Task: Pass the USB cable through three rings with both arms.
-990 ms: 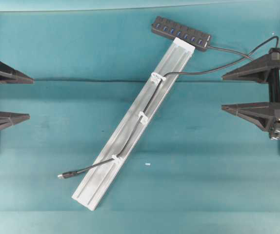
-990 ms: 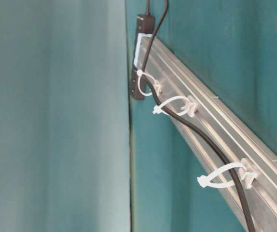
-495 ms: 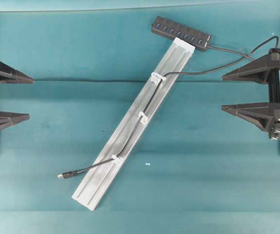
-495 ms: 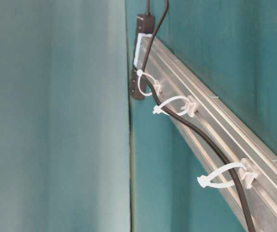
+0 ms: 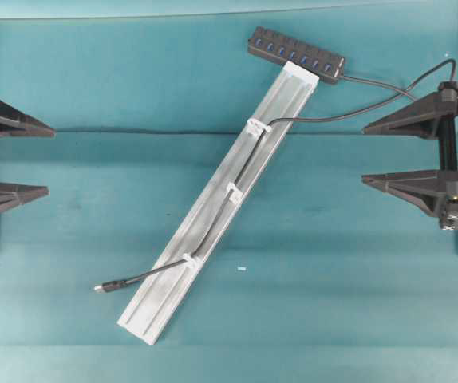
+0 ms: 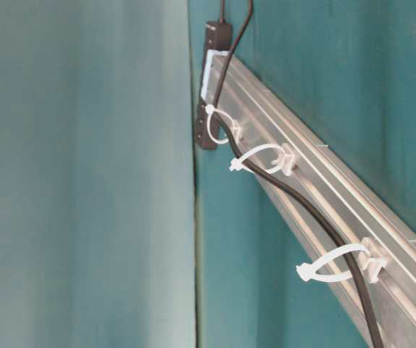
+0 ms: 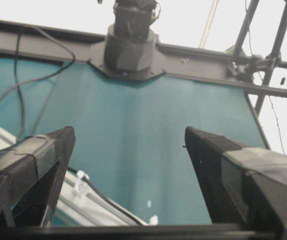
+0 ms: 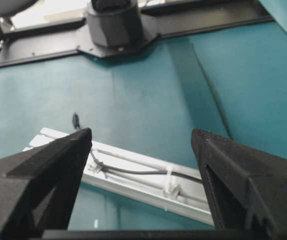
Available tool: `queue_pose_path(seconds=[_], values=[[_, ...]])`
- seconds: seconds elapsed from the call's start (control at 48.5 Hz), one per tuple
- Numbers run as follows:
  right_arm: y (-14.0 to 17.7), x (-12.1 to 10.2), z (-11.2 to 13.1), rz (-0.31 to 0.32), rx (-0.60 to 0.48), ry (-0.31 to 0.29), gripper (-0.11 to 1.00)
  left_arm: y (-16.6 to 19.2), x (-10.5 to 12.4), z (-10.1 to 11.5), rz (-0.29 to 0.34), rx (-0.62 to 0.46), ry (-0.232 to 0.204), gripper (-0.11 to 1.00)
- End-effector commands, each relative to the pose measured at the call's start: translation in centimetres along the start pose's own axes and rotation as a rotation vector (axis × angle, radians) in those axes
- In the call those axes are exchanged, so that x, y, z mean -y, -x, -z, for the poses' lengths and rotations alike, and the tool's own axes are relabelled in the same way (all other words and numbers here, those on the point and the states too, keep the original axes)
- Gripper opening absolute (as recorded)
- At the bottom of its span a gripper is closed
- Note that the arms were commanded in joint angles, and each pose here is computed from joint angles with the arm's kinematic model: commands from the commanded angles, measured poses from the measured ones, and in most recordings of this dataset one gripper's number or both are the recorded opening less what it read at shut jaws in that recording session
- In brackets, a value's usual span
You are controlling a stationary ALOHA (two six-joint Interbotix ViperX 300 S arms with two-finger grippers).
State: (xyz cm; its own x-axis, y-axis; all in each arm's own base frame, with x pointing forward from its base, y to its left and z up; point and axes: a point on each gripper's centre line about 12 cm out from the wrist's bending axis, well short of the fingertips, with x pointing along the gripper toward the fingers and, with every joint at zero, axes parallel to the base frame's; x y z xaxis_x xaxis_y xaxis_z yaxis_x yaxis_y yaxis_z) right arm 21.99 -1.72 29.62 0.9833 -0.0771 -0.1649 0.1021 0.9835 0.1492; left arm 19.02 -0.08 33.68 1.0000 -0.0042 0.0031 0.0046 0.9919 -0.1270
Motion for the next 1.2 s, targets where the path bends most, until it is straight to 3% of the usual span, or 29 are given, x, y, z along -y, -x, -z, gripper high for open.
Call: queue_pose_path(seconds=[0.0, 1.175], values=[[-0.16, -0.03, 0.11, -0.001, -0.012, -0.009, 0.86, -0.25, 0.03, -0.47, 0.0, 0.012, -0.002, 0.97], [-0.21, 0.35, 0.21, 0.016, -0.021, 0.006, 0.86, -0.32, 0.03, -0.46, 0.001, 0.014, 0.003, 0.97]])
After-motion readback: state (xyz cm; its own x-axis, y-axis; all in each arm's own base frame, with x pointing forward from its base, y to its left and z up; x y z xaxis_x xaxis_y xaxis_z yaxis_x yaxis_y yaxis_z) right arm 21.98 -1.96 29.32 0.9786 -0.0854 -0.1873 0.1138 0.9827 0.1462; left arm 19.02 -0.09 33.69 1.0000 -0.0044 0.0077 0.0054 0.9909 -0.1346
